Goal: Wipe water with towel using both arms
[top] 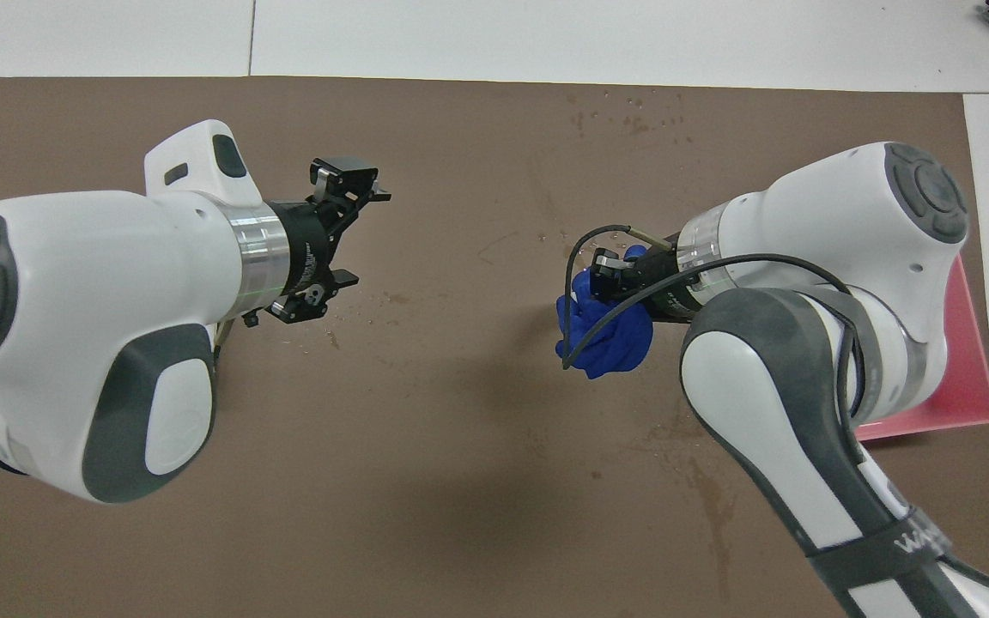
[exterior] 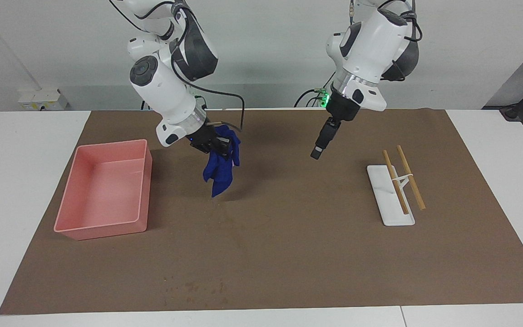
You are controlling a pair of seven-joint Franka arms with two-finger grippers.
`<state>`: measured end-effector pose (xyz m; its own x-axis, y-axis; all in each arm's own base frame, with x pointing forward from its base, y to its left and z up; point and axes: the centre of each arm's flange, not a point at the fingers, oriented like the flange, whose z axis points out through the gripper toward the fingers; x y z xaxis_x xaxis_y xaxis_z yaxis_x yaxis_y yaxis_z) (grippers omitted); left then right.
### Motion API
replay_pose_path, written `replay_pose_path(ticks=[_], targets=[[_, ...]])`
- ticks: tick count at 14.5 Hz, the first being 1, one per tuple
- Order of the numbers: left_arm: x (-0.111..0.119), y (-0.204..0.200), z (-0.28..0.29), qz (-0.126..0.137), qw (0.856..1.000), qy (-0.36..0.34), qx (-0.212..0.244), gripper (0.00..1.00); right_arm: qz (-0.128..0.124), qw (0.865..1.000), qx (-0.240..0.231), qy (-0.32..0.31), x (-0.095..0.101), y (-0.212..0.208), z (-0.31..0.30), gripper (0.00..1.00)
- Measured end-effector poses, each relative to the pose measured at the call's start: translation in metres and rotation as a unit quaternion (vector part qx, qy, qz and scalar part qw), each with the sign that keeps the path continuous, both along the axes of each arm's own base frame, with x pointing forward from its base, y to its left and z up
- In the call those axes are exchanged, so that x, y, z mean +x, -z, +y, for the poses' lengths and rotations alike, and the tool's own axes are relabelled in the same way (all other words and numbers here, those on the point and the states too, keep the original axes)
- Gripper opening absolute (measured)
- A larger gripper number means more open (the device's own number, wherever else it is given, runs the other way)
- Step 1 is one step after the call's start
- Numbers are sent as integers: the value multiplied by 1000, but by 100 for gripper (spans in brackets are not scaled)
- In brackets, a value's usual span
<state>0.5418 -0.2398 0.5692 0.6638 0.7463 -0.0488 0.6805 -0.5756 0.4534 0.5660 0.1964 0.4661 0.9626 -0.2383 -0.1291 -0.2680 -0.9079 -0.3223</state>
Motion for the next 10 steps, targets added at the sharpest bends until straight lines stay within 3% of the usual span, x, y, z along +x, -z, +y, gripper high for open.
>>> replay_pose_path(ticks=[2,5,7,10], targets=[[6,1,21,-29,993,82,82,100,-26,999,-9,-28,4,27,-14,14],[11,3,43,-48,964,202,169,100,-59,997,-18,-37,12,70,-18,14],[14,-1,69,-34,934,283,214,100,-86,995,-27,-35,21,105,-16,14],[14,-28,104,8,894,380,239,100,-121,991,-44,-29,36,162,-16,14]])
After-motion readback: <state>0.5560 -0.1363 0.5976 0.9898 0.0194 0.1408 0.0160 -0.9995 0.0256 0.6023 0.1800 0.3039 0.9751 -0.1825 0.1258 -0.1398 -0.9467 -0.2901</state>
